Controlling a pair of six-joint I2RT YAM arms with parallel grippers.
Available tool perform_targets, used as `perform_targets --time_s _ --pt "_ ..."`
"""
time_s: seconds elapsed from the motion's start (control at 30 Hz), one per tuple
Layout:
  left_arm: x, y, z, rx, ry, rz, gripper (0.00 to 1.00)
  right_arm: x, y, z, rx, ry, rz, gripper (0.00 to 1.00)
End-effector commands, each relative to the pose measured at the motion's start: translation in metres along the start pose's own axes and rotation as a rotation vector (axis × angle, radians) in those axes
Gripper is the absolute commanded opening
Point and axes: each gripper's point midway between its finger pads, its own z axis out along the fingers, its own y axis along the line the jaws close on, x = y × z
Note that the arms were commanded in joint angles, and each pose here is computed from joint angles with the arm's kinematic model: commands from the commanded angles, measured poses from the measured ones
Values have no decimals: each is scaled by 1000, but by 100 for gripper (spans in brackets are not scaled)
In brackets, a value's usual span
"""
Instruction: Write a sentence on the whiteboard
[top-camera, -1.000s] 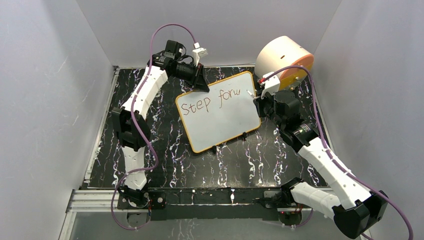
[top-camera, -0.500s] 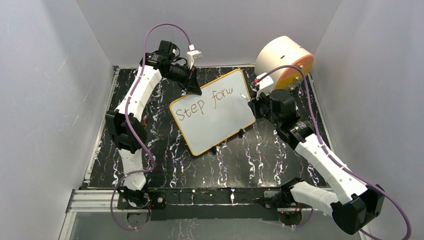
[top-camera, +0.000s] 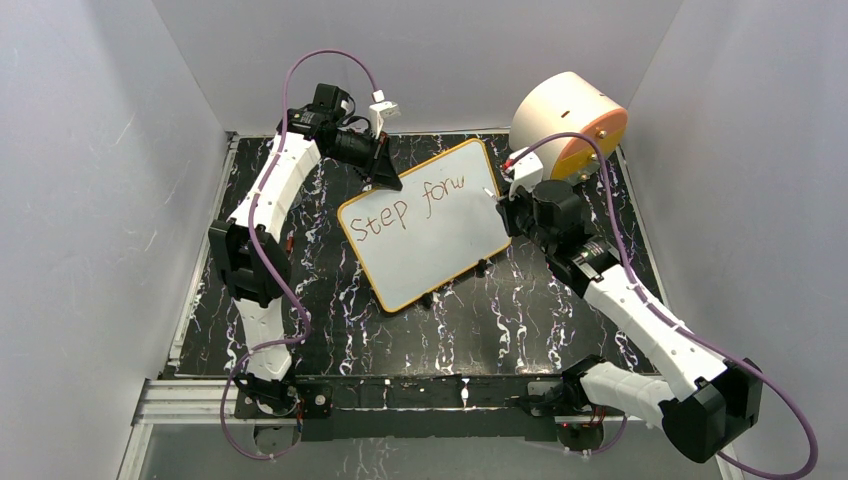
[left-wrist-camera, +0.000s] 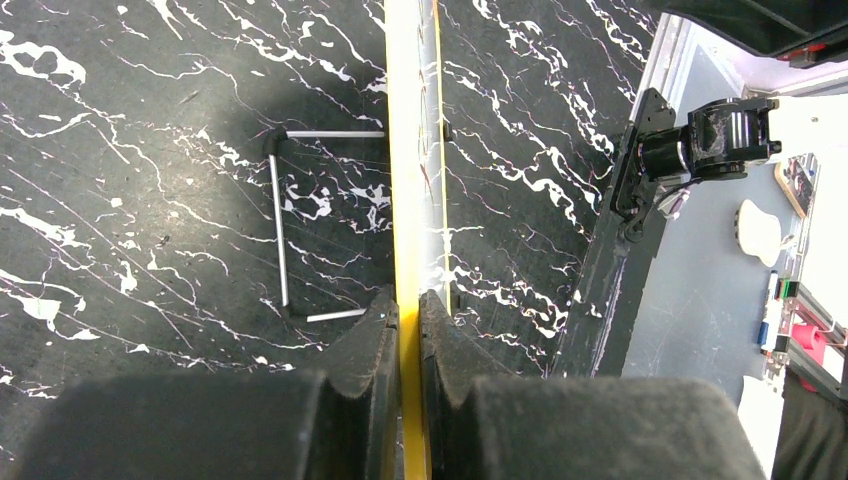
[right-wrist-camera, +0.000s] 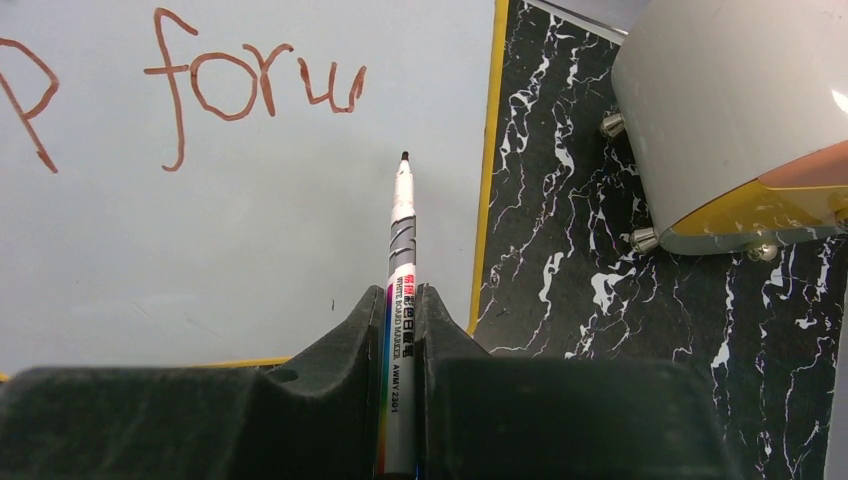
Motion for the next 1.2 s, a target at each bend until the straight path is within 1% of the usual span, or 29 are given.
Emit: perform_targets --time_s 0.0,0.13,0.4,0.83,1.17 --pt "9 1 4 20 15 22 0 -20 -9 4 52 -79 -8 0" --pt "10 2 8 21 9 20 0 -19 -12 8 67 -69 -18 0" --pt "11 2 12 23 16 25 0 -28 -7 19 40 -71 -36 0" --pt "13 1 18 26 29 35 0 -53 -6 32 36 -139 -62 0" --pt "12 0 18 23 30 42 0 -52 0 41 3 -127 -80 0"
